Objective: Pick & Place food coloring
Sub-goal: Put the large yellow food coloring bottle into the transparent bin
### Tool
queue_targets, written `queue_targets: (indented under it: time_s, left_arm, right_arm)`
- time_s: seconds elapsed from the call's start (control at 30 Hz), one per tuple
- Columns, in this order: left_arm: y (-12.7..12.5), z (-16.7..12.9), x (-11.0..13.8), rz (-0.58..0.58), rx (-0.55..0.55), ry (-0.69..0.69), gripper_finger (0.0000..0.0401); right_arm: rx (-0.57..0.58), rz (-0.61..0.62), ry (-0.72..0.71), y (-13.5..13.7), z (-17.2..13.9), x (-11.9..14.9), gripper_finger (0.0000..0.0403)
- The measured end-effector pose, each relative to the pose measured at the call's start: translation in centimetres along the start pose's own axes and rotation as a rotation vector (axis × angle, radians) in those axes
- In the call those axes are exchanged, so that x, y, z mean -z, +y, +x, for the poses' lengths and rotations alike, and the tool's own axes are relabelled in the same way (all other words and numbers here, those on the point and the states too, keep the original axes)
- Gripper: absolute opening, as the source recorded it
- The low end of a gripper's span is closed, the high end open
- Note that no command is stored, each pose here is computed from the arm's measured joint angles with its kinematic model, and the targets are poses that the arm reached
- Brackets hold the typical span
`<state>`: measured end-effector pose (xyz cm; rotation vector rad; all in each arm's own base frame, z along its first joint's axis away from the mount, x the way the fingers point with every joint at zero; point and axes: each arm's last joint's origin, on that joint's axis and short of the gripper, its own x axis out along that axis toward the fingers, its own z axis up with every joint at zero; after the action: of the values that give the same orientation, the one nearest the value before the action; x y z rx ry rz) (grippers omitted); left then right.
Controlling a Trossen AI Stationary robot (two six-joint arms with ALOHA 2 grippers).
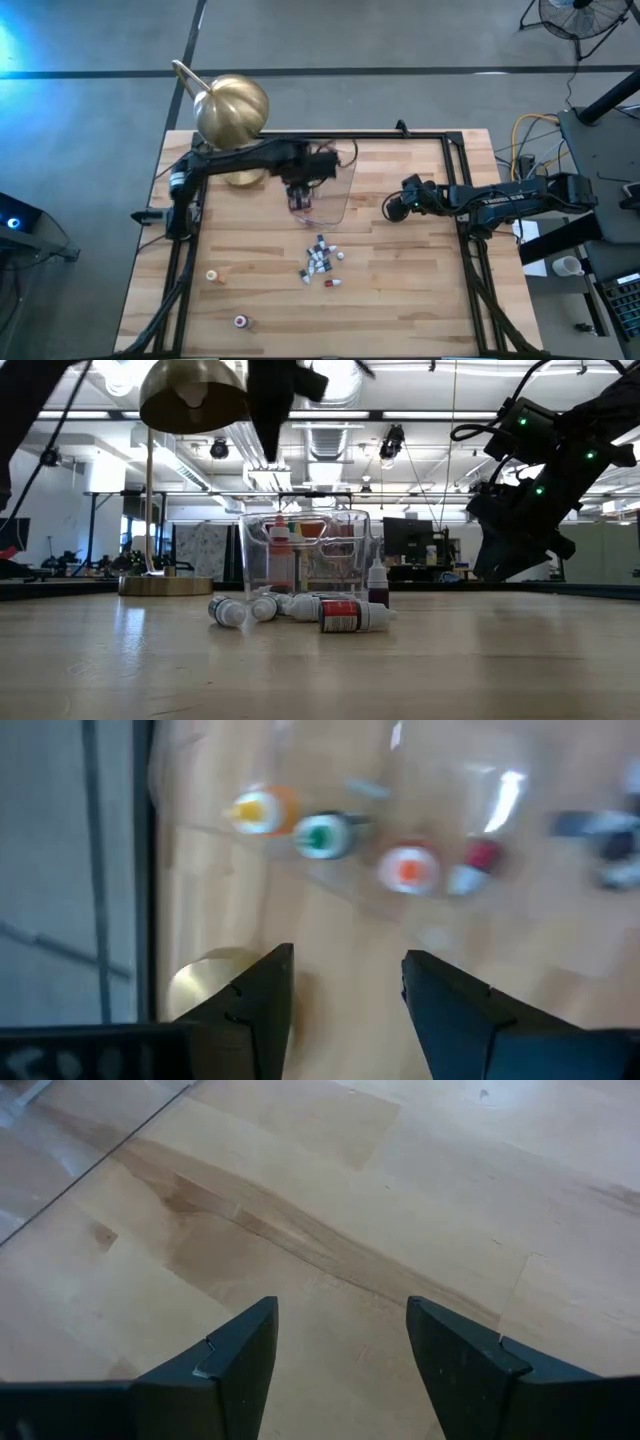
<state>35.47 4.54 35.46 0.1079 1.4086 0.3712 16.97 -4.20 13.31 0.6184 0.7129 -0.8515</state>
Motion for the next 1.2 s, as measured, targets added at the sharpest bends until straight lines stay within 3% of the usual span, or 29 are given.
queue_targets:
  time_s: [0.27, 0.47, 0.63, 0.9, 1.2]
  left_arm:
    - [-5.2, -3.9, 7.1, 0.04, 0.072, -0.067, 0.0161]
    - [-9.1, -3.1, 13.9, 0.021, 0.177, 0.031, 0.0161]
    - [-11.8, -1.2, 17.9, -0.036, 0.269, 0.134, 0.0161]
    - [-14.1, -0.6, 21.6, 0.037, 0.341, 0.208, 0.0161]
    - [-15.2, -1.0, 22.8, 0.095, 0.419, 0.173, 0.0161]
  right_arm:
    - [-0.005, -0.081, 0.004, 0.0, 0.0, 0.0, 0.0215]
    - [-0.006, -0.108, 0.002, 0.0, 0.0, 0.0, 0.0215]
    - [-0.011, -0.105, -0.005, 0.1, 0.0, 0.0, 0.0215]
    - [-0.018, -0.078, -0.024, 0.2, 0.0, -0.2, 0.0215]
    - [0.002, -0.073, -0.046, 0.1, 0.0, -0.3, 0.0215]
